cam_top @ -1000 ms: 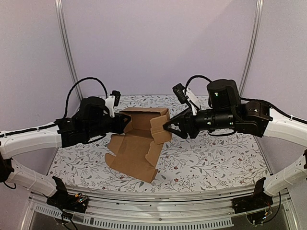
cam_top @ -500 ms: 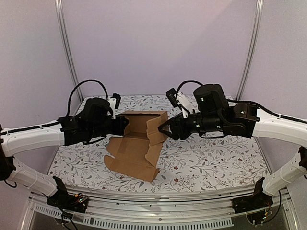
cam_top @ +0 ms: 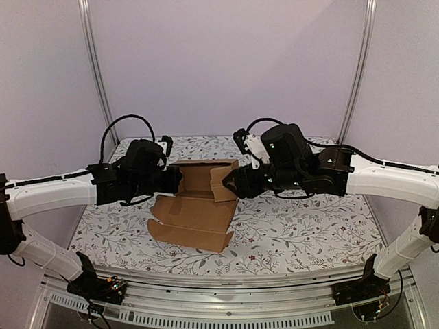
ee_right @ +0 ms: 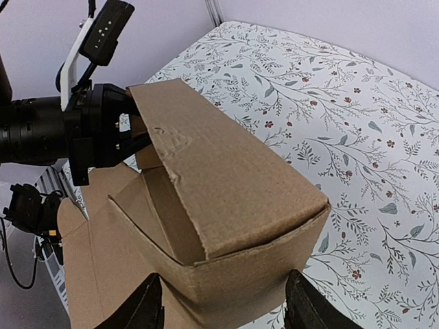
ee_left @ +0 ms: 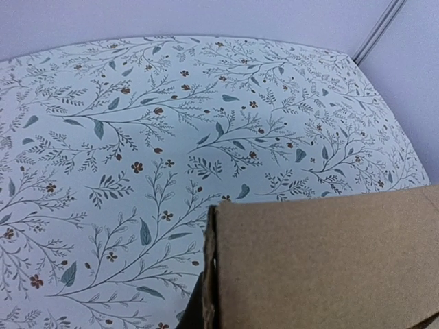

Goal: Fold the paper box

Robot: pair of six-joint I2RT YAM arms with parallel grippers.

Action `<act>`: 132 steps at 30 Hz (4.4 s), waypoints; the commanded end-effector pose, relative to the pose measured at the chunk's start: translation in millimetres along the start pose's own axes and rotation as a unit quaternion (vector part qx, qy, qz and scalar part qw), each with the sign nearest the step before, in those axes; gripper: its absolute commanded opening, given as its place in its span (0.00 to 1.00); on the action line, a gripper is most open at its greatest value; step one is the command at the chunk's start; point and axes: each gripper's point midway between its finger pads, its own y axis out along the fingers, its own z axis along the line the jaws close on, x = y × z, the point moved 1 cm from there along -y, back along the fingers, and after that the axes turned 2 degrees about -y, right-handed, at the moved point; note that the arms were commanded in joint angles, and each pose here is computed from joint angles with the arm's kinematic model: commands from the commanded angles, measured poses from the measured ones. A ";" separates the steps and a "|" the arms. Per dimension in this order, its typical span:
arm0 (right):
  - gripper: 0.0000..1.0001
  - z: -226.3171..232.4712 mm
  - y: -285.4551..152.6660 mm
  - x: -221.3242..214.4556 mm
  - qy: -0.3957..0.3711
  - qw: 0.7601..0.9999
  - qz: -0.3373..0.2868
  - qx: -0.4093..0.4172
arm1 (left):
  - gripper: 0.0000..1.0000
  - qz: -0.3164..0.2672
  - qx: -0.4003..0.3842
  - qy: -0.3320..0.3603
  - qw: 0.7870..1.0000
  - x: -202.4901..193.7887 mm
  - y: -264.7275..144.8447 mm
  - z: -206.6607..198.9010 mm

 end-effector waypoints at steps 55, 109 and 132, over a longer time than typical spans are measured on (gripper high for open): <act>0.00 -31.4 93.7 -29.3 -0.004 0.971 -0.018 -0.238 | 0.00 0.034 0.061 -0.101 0.992 -22.2 6.1 -34.2; 0.20 -40.5 69.1 -57.1 0.063 0.972 0.005 -0.227 | 0.00 0.003 0.082 -0.129 0.988 -18.4 -0.5 -18.6; 0.33 -30.3 73.6 -44.8 0.049 0.974 -0.001 -0.223 | 0.00 0.003 0.078 -0.127 0.989 -18.1 -0.3 -19.7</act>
